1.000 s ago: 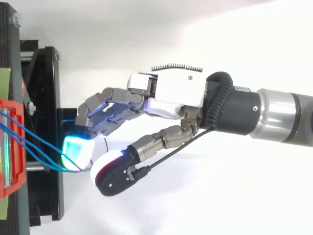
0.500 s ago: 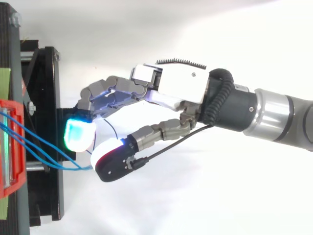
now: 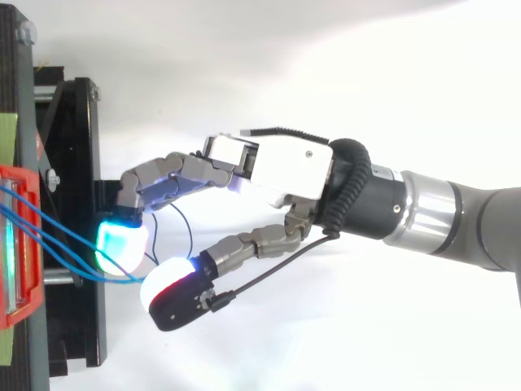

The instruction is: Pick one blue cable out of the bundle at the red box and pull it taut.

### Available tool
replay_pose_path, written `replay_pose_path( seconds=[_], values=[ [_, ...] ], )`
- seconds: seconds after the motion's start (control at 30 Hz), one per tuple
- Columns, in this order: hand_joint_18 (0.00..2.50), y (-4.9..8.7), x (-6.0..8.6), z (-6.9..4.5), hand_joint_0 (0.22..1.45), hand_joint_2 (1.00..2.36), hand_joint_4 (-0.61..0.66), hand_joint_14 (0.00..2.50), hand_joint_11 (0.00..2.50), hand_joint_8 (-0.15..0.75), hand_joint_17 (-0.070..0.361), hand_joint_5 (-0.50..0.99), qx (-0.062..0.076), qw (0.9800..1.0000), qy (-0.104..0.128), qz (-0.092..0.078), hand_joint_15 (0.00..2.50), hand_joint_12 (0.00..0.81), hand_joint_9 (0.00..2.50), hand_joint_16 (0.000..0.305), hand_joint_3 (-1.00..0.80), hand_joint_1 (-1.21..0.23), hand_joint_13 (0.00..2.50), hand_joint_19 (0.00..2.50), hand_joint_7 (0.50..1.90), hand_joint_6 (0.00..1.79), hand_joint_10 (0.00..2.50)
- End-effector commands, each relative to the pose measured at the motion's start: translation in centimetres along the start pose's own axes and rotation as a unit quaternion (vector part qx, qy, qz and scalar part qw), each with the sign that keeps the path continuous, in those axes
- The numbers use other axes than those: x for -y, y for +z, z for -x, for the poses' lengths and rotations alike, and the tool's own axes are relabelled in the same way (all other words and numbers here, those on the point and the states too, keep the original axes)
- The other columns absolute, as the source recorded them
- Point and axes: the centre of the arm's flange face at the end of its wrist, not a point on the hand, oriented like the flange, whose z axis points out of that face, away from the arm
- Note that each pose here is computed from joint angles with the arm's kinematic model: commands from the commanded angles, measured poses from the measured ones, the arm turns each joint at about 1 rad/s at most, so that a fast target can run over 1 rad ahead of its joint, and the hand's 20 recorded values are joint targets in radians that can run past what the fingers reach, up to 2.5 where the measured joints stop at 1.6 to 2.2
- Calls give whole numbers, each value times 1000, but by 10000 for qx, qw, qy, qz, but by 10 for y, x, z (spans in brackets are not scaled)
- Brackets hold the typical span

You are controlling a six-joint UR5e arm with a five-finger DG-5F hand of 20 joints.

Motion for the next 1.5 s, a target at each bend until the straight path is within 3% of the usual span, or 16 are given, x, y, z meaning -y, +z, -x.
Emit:
replay_pose_path(
  seconds=[0.0, 0.03, 0.1, 0.33, 0.43, 0.7, 1.1, 1.47],
  values=[
    [527, -4, 15, -6, 502, 1000, 193, 8, 563, 327, 122, -141, -28, 9999, -86, -79, 294, 416, 623, 54, -500, -697, 569, 322, 1029, 624, 8],
    [528, -3, 23, -12, 501, 1000, 192, 8, 557, 329, 122, -140, -48, 10000, -56, -12, 288, 417, 623, 54, -500, -696, 570, 330, 1029, 623, 10],
    [530, -2, 19, -19, 503, 1000, 194, 8, 552, 328, 122, -137, -40, 9999, -42, 126, 292, 415, 627, 54, -500, -694, 571, 321, 1040, 619, 10],
    [536, -14, 35, -27, 506, 1000, 194, 8, 559, 330, 120, -133, -138, 9998, -161, 4, 291, 414, 641, 53, -500, -694, 577, 320, 1043, 615, 8],
    [535, -18, 41, -31, 509, 1000, 198, 8, 561, 330, 120, -130, -137, 9998, -132, 95, 288, 413, 646, 53, -500, -693, 580, 320, 1054, 610, 10],
    [539, -16, 38, -31, 522, 1000, 193, 10, 558, 326, 117, -124, -115, 9997, -75, 219, 287, 406, 655, 52, -500, -688, 583, 324, 1083, 599, 9],
    [551, -12, 37, -19, 526, 1000, 204, 8, 554, 328, 117, -116, -44, 9997, -56, 234, 290, 405, 671, 52, -500, -684, 589, 330, 1091, 587, 9],
    [563, -11, 38, -14, 546, 1002, 213, 9, 552, 325, 115, -93, -24, 9997, -12, 225, 298, 399, 701, 51, -467, -684, 604, 342, 1221, 524, 9]
  ],
)
